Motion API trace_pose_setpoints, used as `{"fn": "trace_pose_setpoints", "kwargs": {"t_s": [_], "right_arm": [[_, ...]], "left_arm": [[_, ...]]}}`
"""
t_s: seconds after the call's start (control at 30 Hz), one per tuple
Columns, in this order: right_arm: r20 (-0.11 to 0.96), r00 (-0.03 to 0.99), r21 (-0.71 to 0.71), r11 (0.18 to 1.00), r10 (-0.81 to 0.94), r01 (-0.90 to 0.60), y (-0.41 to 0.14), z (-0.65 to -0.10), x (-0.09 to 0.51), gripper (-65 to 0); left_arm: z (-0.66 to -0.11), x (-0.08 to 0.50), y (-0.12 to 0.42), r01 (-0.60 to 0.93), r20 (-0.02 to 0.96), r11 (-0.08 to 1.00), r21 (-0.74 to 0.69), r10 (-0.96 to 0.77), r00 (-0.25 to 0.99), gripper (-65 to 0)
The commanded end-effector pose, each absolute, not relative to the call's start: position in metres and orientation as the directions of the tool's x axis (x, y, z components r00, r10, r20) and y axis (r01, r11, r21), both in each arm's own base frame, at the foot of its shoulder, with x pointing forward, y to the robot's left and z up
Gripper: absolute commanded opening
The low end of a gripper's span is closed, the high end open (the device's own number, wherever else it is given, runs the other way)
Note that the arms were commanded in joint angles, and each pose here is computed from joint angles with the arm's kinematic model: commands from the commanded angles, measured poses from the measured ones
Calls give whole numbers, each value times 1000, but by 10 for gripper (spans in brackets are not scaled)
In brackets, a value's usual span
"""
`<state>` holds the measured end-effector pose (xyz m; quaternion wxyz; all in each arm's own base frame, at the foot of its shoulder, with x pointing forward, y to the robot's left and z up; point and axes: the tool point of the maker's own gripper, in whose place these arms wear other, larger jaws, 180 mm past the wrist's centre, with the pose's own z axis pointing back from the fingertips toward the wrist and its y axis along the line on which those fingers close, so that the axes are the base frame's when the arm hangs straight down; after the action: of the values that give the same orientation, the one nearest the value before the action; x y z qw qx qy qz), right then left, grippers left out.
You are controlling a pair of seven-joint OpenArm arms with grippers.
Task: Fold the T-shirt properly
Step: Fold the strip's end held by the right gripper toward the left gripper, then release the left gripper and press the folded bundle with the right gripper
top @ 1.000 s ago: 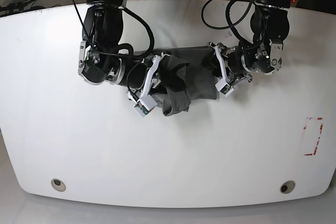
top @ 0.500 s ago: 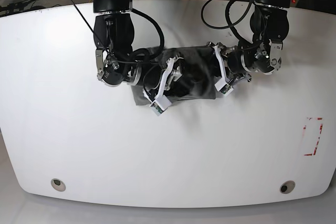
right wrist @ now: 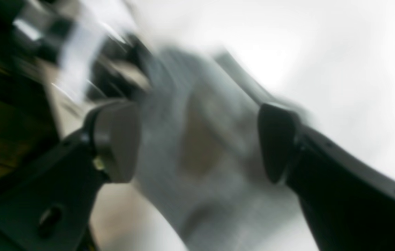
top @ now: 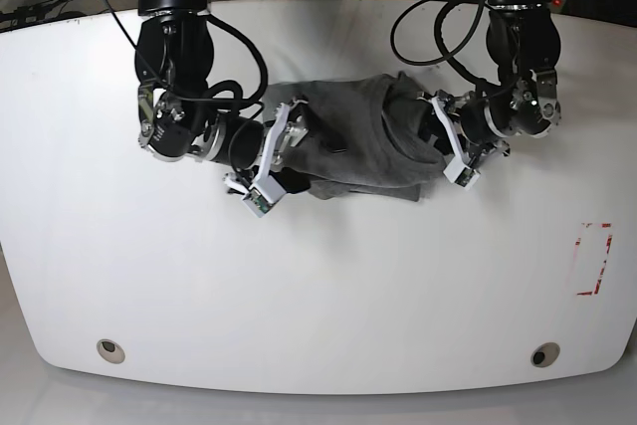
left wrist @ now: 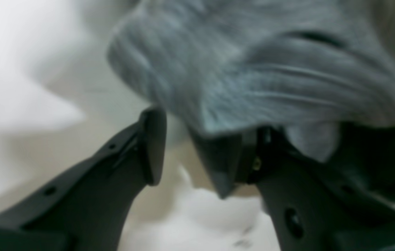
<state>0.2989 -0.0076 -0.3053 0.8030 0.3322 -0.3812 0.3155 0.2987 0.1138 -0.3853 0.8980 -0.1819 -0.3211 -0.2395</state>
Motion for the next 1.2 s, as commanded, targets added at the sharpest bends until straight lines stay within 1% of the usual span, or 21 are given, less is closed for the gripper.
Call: {"fn": "trace_pose_setpoints", "kwargs": {"t_s": [0.0,0.1,0.23,0.3,0.43,0.57,0.63,0.7,0.87,1.07,1.1,1.17], "right_arm": [[852,463,262,567,243,-781,-9,-290,305,-185],[846,453,249,545,280,-801,-5,-293,301,-182],[855,420,228,507,306,-832,8,-287,304,-182],[851,424,242,484,311,-841,19,-288,308,-182],[835,473,311,469,282,-827,38,-295,328,-182],[807,533,386,455,255,-803,56,-302,347,-182],[787,564,422,447,251,-789,64,-307,354,-182],[763,586,452,423,273,-785,78,-315,354,-182],[749,578,467,361,323,-807,112,-320,356,-182],[729,574,479,319,374,-817,133,-329,344,-193],[728,571,479,314,380,-820,135,-331,342,-209],[728,569,480,309,383,-821,138,-332,340,-271]], "left_arm": [[-342,317,110,569,769,812,-130,-279,574,-393],[-325,311,121,554,792,828,-85,-281,542,-393],[-308,304,151,528,783,849,17,-340,521,-393],[-306,298,165,509,774,860,45,-352,527,-393],[-313,279,211,438,724,894,89,-360,589,-393],[-321,259,239,403,676,908,115,-369,638,-393],[-325,250,246,407,650,905,122,-383,657,-393],[-330,241,251,410,626,904,124,-392,674,-393],[-339,225,255,419,586,900,120,-404,702,-393],[-344,219,254,418,575,902,109,-400,713,-393],[-344,219,255,418,574,902,110,-401,714,-393],[-344,218,255,418,573,902,109,-401,715,-393]]}}
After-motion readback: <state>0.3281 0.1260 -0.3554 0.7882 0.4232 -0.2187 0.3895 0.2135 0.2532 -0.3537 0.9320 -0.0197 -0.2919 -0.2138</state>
